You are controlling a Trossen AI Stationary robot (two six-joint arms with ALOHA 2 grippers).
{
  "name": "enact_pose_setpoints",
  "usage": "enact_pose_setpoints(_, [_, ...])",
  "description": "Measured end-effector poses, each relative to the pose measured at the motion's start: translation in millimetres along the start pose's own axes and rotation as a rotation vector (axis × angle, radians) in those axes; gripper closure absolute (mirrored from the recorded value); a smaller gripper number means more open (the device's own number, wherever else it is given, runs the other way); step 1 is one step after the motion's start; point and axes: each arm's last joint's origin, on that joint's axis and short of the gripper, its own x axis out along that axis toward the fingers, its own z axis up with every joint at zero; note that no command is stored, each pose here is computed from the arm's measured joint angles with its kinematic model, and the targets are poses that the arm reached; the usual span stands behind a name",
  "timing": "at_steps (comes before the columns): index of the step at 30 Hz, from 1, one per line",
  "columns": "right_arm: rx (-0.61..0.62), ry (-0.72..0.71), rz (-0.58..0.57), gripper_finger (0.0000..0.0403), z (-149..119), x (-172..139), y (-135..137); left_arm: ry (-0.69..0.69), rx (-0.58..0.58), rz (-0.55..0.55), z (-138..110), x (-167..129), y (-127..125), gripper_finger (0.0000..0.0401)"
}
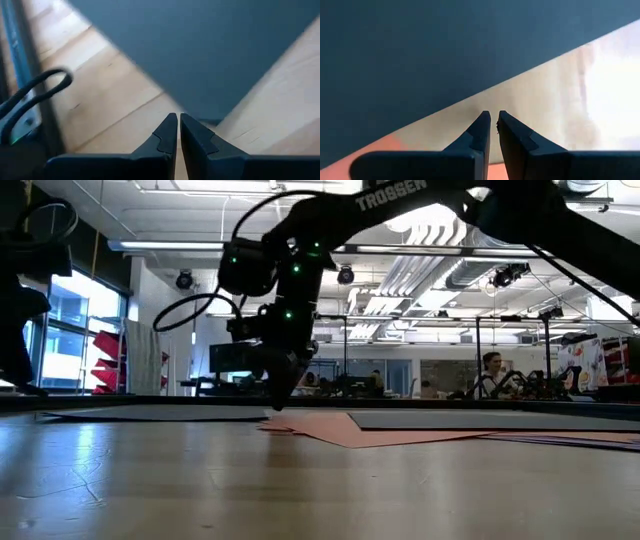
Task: Organize paper
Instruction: Stack the right black paper on top of the left black paper
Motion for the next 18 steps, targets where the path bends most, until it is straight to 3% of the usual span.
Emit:
enact_pose_setpoints(2, [-0.013, -0.012, 0.019, 0.038, -0.2, 2.5, -4.1, -0.046, -0.008, -0.056, -0.5, -0.9, -4.2, 0.0401])
enact_pose_setpoints(6, [-0.078, -0.119, 0.168, 0.038, 2.9, 4.6, 1.4, -0.045, 0.013, -0.089, -1.6, -1.4, -7.7, 0.0401])
enact_pose_setpoints(10, [-0.068, -0.248, 0.122, 0.038, 11.9, 3.8, -1.2, -0.045, 0.005, -0.103, -3.0, -2.6, -8.2, 0.0401])
enact_pose_setpoints(15, [0.035, -0.359, 0.082, 0.038, 22.3, 5.7, -28.6, -0.057, 0.037, -0.172, -4.7, -1.0, -15.4, 0.0401])
enact_pose_setpoints(18, [0.123, -0.388, 0.075, 0.038, 24.1, 8.8, -47.2, -0.061, 0.044, -0.155, -4.7, 7.8, -12.8, 0.0401])
